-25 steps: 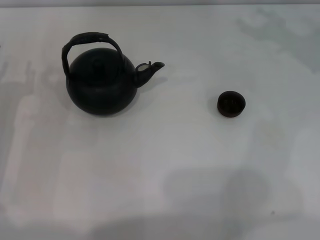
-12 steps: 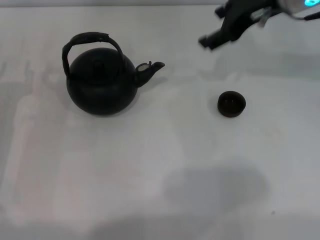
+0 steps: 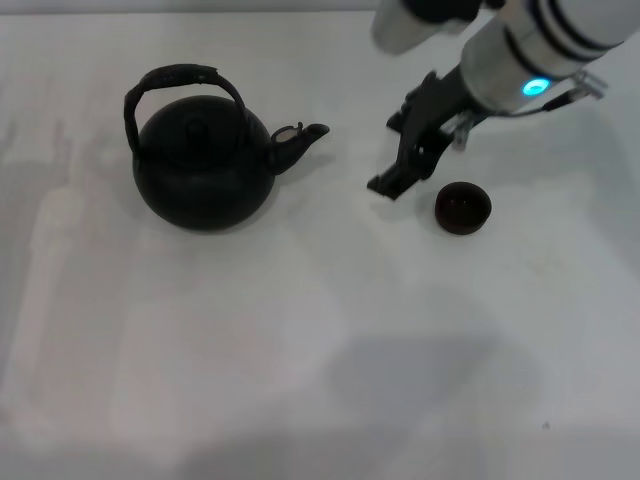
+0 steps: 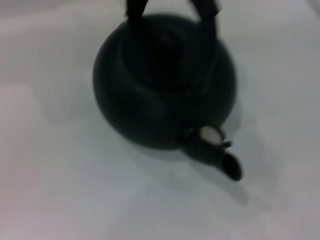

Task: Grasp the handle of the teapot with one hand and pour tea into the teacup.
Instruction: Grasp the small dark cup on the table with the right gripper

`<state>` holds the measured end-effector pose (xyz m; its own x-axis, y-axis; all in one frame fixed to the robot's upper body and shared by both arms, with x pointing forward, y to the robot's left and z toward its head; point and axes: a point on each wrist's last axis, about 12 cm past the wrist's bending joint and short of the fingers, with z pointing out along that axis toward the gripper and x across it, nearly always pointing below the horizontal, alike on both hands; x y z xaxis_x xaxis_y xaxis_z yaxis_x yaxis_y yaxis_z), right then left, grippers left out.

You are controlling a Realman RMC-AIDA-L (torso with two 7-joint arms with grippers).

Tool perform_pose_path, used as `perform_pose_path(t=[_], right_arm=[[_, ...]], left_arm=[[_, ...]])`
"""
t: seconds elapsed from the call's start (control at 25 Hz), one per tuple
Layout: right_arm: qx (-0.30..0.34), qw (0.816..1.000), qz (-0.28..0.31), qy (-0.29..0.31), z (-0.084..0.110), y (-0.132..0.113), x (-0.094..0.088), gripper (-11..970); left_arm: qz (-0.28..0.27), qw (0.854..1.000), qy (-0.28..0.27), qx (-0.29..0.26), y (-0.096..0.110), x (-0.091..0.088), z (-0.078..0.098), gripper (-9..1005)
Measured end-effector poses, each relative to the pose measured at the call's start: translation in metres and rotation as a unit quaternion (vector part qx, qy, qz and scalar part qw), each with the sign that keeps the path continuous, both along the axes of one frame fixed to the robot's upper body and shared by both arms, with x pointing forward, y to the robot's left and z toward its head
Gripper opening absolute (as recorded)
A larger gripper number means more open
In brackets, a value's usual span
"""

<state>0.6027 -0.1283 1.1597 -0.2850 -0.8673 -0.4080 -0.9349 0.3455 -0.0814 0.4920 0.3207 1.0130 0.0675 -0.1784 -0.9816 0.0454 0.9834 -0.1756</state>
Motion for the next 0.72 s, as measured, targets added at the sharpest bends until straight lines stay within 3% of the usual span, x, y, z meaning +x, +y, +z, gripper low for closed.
perform_pose_path(t=[0.24,0.72], right_arm=[[-0.033,0.999,0.0,0.012,-0.02,0.007,0.002,855],[-0.099,0.995,0.001,0.017,-0.038,0.002,0.001,856]], left_arm=[[0.0,1.0,0.0,0.0,0.0,0.0,0.0,592],[0.003,1.0,0.003,0.002,0.002,-0.002,-0.001,592]])
